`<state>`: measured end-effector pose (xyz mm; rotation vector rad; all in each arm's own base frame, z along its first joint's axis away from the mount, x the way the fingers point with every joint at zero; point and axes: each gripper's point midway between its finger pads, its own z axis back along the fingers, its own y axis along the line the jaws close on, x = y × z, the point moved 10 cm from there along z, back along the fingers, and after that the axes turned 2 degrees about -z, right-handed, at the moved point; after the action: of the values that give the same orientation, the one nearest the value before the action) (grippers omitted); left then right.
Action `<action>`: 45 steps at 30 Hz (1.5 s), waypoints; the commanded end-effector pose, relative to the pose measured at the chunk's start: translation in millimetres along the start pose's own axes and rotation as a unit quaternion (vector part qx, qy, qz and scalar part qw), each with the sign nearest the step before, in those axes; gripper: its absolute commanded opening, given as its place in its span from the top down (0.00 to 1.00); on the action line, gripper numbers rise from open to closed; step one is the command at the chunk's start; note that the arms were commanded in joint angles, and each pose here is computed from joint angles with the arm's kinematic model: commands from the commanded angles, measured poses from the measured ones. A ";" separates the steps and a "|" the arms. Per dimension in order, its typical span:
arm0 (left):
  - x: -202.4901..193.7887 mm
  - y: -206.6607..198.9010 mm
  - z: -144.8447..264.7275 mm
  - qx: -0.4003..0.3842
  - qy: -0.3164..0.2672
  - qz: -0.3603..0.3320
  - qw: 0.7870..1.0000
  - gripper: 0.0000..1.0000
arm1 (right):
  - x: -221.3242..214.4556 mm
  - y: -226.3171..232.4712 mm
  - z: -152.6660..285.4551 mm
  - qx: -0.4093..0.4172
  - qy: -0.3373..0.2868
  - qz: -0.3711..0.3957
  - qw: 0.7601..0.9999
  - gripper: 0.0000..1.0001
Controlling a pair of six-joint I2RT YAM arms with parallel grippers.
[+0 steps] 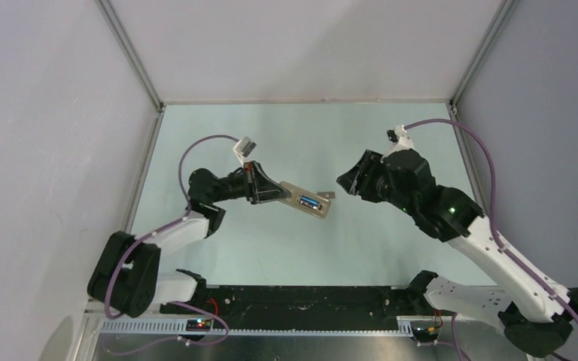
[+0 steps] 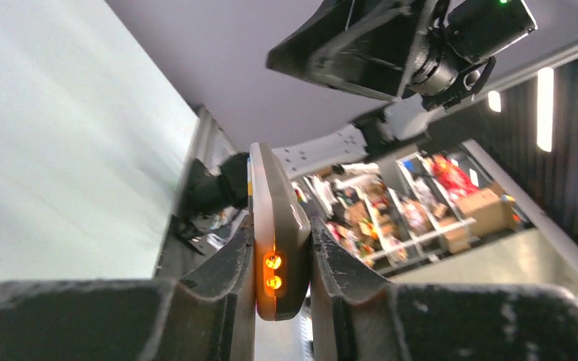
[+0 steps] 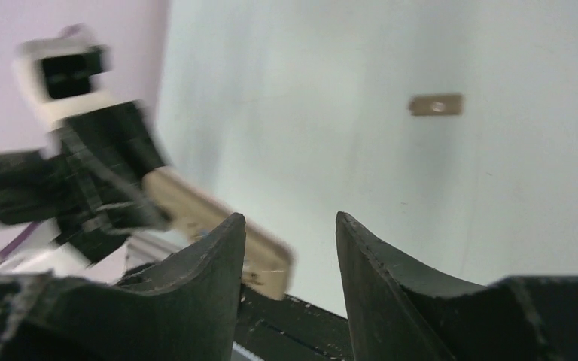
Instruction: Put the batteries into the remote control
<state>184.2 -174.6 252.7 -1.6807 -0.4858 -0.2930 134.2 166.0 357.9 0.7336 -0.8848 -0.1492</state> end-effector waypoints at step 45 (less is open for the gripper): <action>10.8 39.1 85.4 0.311 -0.085 0.002 0.947 1.00 | -83.4 -96.1 -283.8 -0.288 0.162 0.143 0.933 0.66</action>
<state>202.8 -95.1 202.1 -1.0701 -0.5934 0.0666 298.4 274.9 119.6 0.0941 -0.5373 -0.0148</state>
